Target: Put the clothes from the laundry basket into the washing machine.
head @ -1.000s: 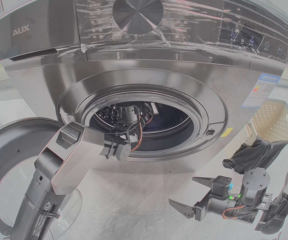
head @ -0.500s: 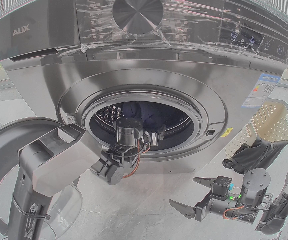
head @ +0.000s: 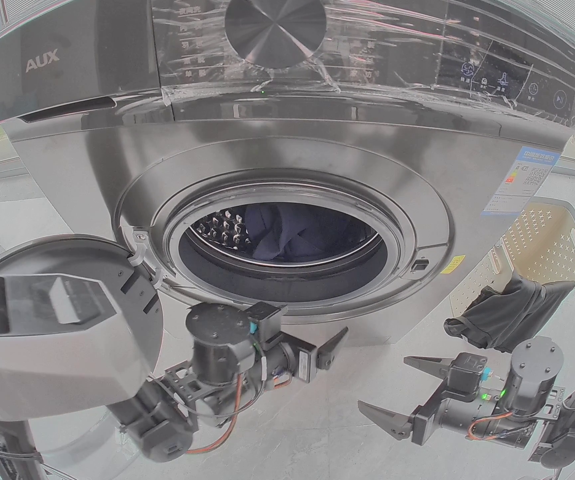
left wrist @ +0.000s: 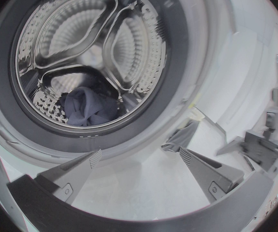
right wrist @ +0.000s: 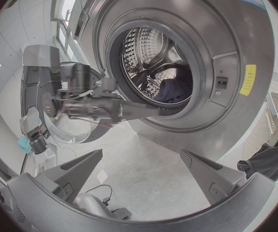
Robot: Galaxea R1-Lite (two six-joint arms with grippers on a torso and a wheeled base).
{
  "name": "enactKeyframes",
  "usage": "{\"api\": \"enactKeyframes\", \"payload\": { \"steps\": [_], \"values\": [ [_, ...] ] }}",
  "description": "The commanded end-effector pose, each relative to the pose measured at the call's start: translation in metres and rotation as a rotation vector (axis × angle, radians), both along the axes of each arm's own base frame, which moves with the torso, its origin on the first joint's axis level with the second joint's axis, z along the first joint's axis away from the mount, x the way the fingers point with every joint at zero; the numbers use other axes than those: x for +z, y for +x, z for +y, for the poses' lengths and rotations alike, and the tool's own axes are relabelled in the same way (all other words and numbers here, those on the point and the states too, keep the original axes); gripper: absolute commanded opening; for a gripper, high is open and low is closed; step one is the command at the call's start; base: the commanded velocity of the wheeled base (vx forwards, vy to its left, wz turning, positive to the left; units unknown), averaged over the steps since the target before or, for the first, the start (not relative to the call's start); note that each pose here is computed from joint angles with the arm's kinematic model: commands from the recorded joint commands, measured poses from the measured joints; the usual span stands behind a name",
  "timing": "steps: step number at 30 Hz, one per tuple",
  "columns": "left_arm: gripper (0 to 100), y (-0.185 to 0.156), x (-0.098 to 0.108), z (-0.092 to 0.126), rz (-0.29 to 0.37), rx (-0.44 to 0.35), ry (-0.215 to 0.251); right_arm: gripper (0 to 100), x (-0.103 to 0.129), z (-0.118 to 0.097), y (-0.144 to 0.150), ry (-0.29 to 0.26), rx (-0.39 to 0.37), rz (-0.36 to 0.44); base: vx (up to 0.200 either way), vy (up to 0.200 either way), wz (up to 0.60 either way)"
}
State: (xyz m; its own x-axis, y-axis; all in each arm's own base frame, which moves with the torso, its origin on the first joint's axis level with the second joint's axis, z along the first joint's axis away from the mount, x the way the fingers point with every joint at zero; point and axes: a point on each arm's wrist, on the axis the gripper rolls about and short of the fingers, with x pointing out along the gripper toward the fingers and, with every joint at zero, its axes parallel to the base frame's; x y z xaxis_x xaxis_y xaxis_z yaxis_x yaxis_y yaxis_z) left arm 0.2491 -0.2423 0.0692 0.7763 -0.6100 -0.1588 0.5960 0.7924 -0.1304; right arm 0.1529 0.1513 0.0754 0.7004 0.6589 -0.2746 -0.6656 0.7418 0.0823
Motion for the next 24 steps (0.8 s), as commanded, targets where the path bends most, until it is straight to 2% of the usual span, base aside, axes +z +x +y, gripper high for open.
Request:
{"api": "enactKeyframes", "payload": {
  "steps": [1,2,3,9,13,17,21,24],
  "values": [
    [100,-0.071,0.055,0.044,-0.086,-0.084,-0.088,100,0.031,-0.029,-0.016,0.095,-0.071,-0.100,0.000,0.000,0.00],
    [100,-0.071,0.055,0.044,-0.086,-0.084,-0.088,100,0.031,-0.029,-0.016,0.095,-0.071,-0.100,0.000,0.000,0.00],
    [100,-0.079,0.060,0.053,-0.094,-0.081,-0.096,100,0.036,-0.033,-0.016,0.106,-0.117,-0.125,0.000,0.000,0.00],
    [100,-0.103,0.064,0.082,-0.116,-0.035,-0.067,100,0.047,-0.047,-0.017,0.130,-0.199,-0.167,0.000,0.000,0.00],
    [100,-0.117,0.069,0.099,-0.138,-0.032,-0.068,100,0.051,-0.058,-0.017,0.126,-0.250,-0.186,0.000,0.000,0.00],
    [100,-0.130,0.068,0.116,-0.139,-0.019,-0.072,100,0.051,-0.069,-0.017,0.103,-0.309,-0.168,0.000,0.000,0.00],
    [100,-0.139,0.066,0.126,-0.146,-0.017,-0.063,100,0.055,-0.076,-0.022,0.110,-0.330,-0.182,0.000,0.000,0.00],
    [100,-0.141,0.068,0.129,-0.161,-0.004,-0.061,100,0.058,-0.081,-0.025,0.111,-0.348,-0.190,-0.200,0.000,0.00]
  ]
}}
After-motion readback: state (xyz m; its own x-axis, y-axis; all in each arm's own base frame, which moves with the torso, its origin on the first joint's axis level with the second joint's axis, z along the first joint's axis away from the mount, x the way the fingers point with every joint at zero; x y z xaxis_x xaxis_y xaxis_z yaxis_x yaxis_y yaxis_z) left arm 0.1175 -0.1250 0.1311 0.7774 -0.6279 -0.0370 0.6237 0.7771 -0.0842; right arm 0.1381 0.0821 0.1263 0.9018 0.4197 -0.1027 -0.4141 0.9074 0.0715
